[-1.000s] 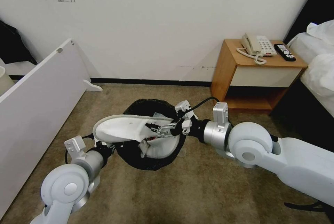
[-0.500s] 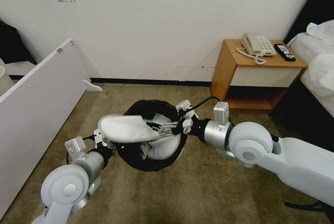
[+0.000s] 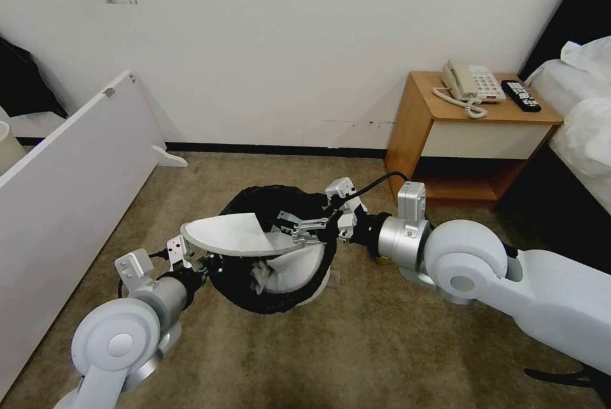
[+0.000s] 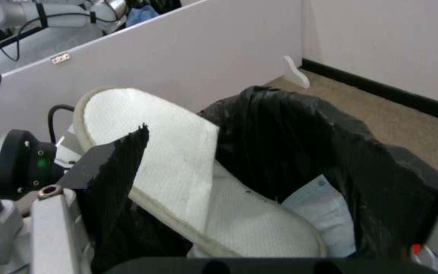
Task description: Pick up the trash bin and place the garbage on the floor into it.
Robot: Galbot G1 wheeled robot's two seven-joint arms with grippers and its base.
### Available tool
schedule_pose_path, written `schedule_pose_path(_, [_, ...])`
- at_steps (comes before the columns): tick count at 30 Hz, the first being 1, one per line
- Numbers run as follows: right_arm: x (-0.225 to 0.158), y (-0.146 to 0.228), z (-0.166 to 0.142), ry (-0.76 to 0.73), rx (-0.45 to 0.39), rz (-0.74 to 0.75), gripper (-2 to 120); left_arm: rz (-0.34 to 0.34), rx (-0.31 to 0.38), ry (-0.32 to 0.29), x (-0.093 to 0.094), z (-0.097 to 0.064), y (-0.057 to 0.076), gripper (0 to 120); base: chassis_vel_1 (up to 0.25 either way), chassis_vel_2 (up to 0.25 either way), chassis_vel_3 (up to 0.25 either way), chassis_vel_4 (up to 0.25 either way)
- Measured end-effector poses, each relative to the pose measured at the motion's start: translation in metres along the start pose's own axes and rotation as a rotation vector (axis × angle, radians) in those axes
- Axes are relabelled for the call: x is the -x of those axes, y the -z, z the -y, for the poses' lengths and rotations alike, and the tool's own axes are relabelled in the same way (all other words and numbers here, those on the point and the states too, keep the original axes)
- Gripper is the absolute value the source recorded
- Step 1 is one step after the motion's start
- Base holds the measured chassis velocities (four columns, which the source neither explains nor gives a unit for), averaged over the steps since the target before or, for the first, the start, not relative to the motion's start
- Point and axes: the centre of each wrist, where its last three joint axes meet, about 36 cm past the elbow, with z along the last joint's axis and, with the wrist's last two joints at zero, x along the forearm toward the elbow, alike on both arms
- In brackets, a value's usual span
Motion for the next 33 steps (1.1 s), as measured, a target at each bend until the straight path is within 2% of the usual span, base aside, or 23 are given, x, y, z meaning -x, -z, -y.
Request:
schedule_pose_path(12, [-0.015, 0.013, 0.000, -0.016, -0.036, 0.061, 93, -0.004, 0.003, 0.019, -0.002, -0.002, 0.001, 1, 0.000, 0.000, 0.000, 0.000])
schedule_pose_path(20, [-0.027, 0.019, 0.002, -0.050, -0.052, 0.097, 96, -0.007, 0.010, 0.050, -0.006, -0.009, 0.000, 1, 0.000, 0.000, 0.000, 0.000])
schedule_pose_path(33, [-0.044, 0.009, 0.012, -0.180, -0.073, 0.166, 100, 0.006, 0.049, 0.094, -0.013, -0.020, 0.007, 1, 0.000, 0.000, 0.000, 0.000])
